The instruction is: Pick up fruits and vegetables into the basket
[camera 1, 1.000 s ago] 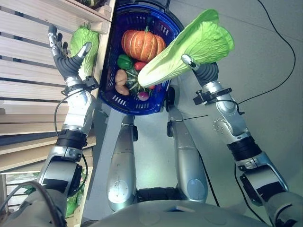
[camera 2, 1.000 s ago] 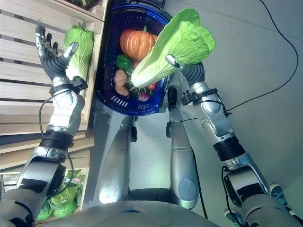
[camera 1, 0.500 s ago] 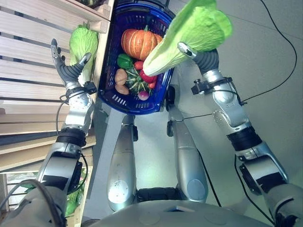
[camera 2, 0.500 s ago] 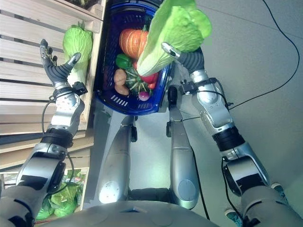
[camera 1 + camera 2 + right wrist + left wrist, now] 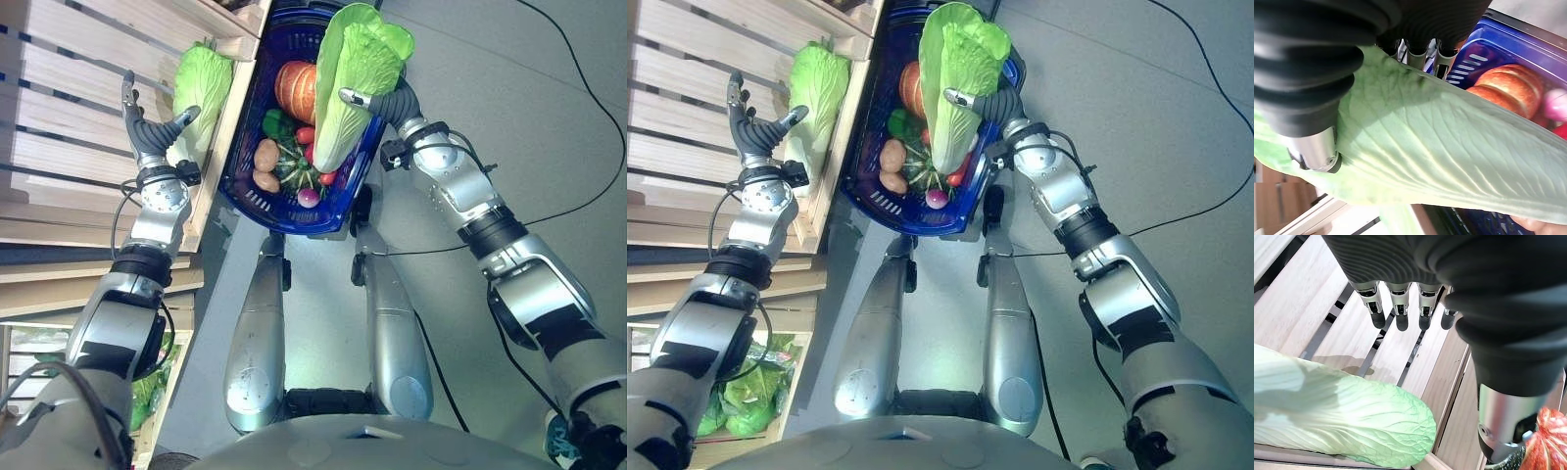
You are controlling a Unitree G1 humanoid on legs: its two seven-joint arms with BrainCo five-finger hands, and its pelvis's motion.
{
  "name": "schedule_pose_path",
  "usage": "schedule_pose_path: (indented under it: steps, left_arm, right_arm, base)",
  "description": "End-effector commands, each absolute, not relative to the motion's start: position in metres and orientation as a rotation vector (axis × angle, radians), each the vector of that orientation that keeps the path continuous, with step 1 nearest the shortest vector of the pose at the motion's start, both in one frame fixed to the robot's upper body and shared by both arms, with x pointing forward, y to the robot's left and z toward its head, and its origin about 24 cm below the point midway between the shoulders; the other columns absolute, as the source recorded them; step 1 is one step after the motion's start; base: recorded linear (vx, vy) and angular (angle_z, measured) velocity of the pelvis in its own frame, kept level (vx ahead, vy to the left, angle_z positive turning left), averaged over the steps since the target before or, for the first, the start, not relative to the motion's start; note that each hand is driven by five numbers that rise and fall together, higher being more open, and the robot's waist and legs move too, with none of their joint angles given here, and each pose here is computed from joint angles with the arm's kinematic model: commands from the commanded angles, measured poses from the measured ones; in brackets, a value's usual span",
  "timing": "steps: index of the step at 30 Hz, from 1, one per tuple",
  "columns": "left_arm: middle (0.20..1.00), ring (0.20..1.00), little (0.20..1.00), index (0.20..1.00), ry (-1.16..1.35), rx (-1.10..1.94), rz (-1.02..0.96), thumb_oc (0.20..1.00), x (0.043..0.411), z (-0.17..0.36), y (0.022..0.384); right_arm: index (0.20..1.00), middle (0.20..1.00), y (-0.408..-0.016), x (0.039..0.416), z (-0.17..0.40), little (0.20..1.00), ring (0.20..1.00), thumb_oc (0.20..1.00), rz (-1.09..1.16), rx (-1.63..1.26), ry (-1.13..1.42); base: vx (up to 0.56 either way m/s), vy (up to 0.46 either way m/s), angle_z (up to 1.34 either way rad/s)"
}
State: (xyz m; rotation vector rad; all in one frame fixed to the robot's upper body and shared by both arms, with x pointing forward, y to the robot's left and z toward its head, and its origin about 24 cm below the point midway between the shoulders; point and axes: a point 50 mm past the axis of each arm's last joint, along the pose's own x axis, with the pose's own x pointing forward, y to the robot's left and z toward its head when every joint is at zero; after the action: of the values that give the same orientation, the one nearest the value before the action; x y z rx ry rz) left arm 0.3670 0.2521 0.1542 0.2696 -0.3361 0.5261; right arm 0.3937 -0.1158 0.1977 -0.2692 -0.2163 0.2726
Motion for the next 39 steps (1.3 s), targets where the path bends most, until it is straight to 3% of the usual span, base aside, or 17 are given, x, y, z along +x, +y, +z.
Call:
schedule_pose_path:
  steps: [1,17,33,34,35,36,39]
  left_arm:
    - [1.0,1.0,1.0,1.0,-0.355,0.273,0.524,1.0,0.368,0.161,0.255]
    - [1.0,1.0,1.0,1.0,-0.384,0.273,0.452,1.0,0.379,0.168,0.232]
    - [1.0,1.0,1.0,1.0,-0.408,0.242,0.415,1.0,0.38,0.164,0.212]
    - [1.0,1.0,1.0,1.0,-0.409,0.238,0.413,1.0,0.38,0.164,0.211]
    - [1.0,1.0,1.0,1.0,-0.41,0.238,0.411,1.0,0.38,0.163,0.209]
    - [1.0,1.0,1.0,1.0,-0.41,0.238,0.408,1.0,0.38,0.163,0.208]
    - [1.0,1.0,1.0,1.0,-0.408,0.246,0.404,1.0,0.38,0.161,0.207]
  right_arm:
    - [0.2,0.2,-0.106,0.396,0.213,0.2,0.2,0.2,0.3,-0.238,-0.247]
    - [0.2,0.2,-0.159,0.423,0.182,0.2,0.2,0.2,0.114,-0.115,0.027]
    - [0.2,0.2,-0.16,0.425,0.173,0.2,0.2,0.2,0.058,-0.097,0.082]
    - [0.423,0.423,-0.159,0.425,0.172,0.423,0.423,0.423,0.052,-0.092,0.091]
    - [0.871,0.871,-0.159,0.425,0.171,0.871,0.871,0.871,0.048,-0.088,0.098]
    - [1.0,1.0,-0.159,0.425,0.17,1.0,1.0,1.0,0.05,-0.086,0.103]
    - [1.0,1.0,-0.16,0.425,0.167,1.0,1.0,1.0,0.048,-0.087,0.114]
  base:
    - [0.02,-0.02,0.07]
    - [0.01,-0.003,0.05]
    - [0.0,0.009,0.03]
    - [0.0,0.0,0.0]
    - [0.0,0.0,0.0]
    - [0.0,0.0,0.0]
    - [0.0,0.0,0.0]
